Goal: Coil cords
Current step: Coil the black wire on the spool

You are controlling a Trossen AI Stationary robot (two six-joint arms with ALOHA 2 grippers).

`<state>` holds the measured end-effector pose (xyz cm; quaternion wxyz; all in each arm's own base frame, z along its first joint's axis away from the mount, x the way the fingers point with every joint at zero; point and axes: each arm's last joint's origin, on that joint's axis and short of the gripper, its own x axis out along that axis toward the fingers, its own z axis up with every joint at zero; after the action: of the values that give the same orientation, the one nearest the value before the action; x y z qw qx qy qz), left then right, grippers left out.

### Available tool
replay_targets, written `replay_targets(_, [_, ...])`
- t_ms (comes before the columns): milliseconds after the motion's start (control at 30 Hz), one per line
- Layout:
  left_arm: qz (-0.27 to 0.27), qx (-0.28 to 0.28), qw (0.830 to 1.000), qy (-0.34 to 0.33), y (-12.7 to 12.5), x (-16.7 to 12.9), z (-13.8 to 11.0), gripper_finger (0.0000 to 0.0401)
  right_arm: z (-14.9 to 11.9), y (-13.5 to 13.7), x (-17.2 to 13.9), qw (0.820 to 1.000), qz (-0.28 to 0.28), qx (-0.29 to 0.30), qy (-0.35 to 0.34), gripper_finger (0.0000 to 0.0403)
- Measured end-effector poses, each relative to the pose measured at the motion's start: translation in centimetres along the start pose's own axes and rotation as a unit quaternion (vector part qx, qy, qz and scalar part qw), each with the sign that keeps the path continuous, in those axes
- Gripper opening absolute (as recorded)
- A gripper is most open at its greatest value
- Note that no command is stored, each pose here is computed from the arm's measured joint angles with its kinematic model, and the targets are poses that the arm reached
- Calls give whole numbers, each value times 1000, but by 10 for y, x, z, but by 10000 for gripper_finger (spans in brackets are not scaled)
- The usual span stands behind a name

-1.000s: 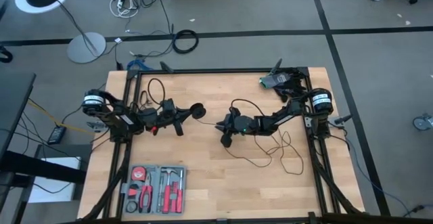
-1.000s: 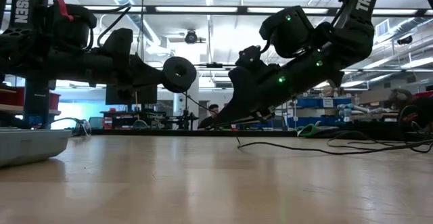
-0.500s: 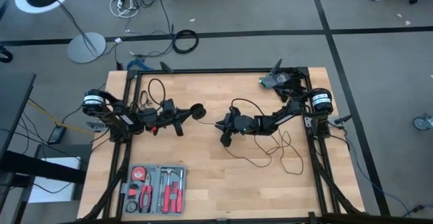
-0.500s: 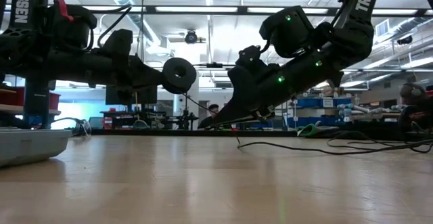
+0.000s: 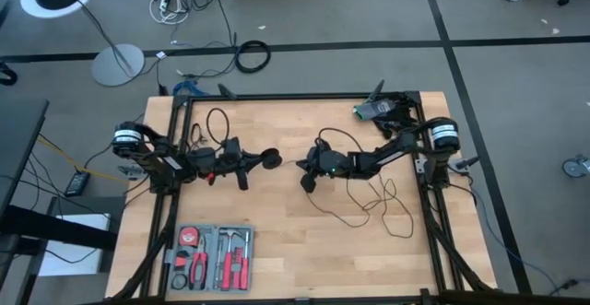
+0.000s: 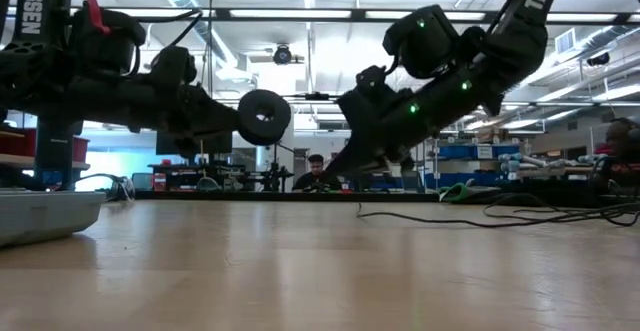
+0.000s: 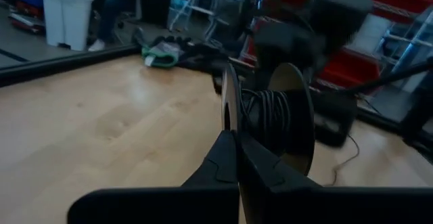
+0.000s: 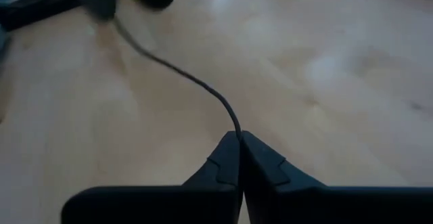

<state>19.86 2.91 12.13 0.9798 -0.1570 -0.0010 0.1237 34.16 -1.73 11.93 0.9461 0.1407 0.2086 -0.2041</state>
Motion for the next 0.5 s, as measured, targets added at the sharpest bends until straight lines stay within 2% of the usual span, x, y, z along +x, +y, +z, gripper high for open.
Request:
replay_targets(200, [10,16,999,26,1,2,-4,0,36,-4,-14,1000,-17,7,2,2])
replay_targets(333, [20,23,998,54,1,12,-7,0,69,5,-11,999,-15,-34,20,1])
replay_targets(500, [67,31,994,77,3,22,-8,0,106,22,-7,997,6,-74,13,1])
